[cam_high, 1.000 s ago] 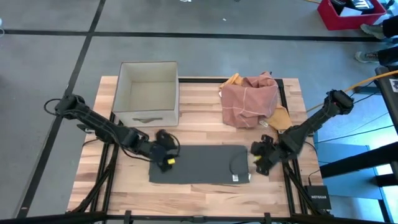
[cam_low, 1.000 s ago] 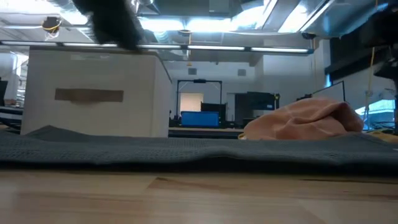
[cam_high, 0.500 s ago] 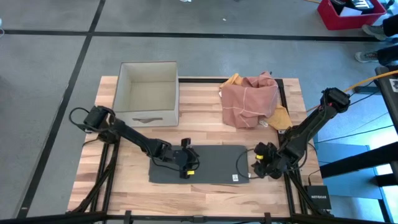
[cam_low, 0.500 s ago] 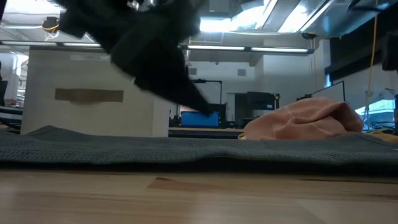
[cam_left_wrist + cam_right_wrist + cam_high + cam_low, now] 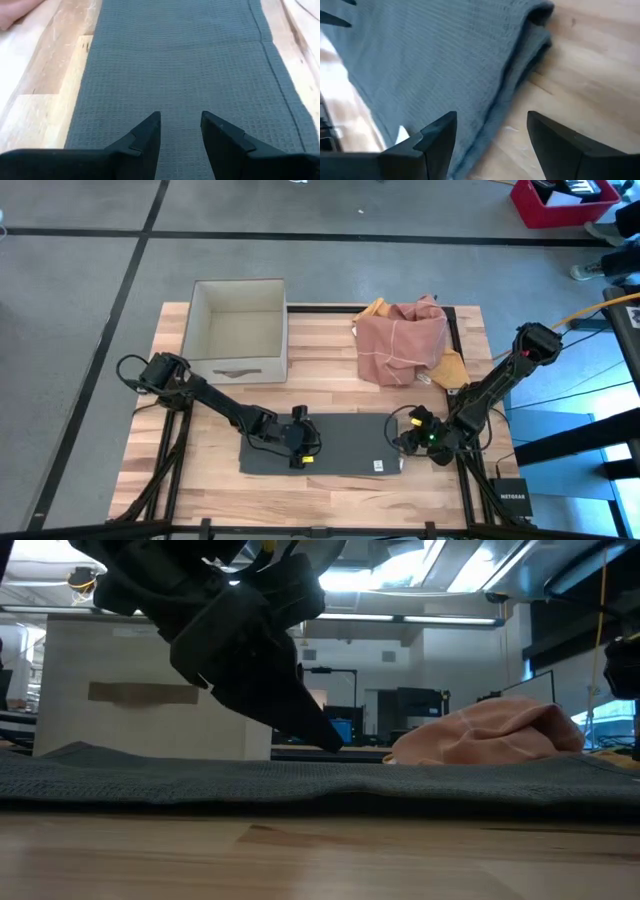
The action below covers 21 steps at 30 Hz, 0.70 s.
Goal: Fold towel
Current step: Fold the grey towel
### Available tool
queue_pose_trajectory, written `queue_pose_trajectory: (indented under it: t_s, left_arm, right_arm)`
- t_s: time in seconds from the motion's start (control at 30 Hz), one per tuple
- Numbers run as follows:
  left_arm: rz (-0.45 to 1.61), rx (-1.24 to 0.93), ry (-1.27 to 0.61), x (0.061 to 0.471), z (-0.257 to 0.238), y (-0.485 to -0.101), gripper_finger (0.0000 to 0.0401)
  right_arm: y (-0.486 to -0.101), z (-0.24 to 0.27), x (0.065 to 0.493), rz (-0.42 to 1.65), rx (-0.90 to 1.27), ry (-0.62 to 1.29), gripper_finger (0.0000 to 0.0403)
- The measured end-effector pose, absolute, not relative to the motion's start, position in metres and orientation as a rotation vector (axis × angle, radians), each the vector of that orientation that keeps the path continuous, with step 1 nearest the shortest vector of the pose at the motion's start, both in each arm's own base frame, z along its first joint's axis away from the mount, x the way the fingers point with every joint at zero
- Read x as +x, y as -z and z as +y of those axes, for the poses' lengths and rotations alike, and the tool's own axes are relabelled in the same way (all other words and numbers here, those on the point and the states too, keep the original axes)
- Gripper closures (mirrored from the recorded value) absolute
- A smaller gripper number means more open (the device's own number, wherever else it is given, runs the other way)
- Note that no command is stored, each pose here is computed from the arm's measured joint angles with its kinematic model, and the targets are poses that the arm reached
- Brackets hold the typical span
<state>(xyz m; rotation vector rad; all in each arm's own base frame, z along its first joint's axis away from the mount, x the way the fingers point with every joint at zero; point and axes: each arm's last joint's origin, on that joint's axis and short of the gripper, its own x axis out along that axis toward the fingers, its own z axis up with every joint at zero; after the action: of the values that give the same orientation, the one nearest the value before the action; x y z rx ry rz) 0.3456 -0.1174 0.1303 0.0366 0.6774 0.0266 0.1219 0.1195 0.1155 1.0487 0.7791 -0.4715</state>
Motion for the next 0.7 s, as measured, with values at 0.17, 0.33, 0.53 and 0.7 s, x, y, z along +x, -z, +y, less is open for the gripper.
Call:
queue_pose_trajectory:
  t_s: [0.17,0.33,0.53,0.7]
  left_arm:
    - [0.67,0.032,-0.014,0.348,-0.117,-0.127,0.0269]
    - [0.643,0.025,-0.003,0.357,-0.114,-0.112,0.0269]
    - [0.667,0.028,-0.007,0.361,-0.106,-0.099,0.0269]
    - [0.671,-0.02,-0.018,0.362,-0.102,-0.098,0.0269]
  right_arm:
    - [-0.11,0.124,0.127,0.747,1.078,0.471,0.0158]
    - [-0.106,0.127,0.13,0.709,1.078,0.479,0.0158]
    - [-0.104,0.128,0.132,0.696,1.077,0.483,0.0158]
    - [-0.103,0.128,0.131,0.713,1.075,0.48,0.0158]
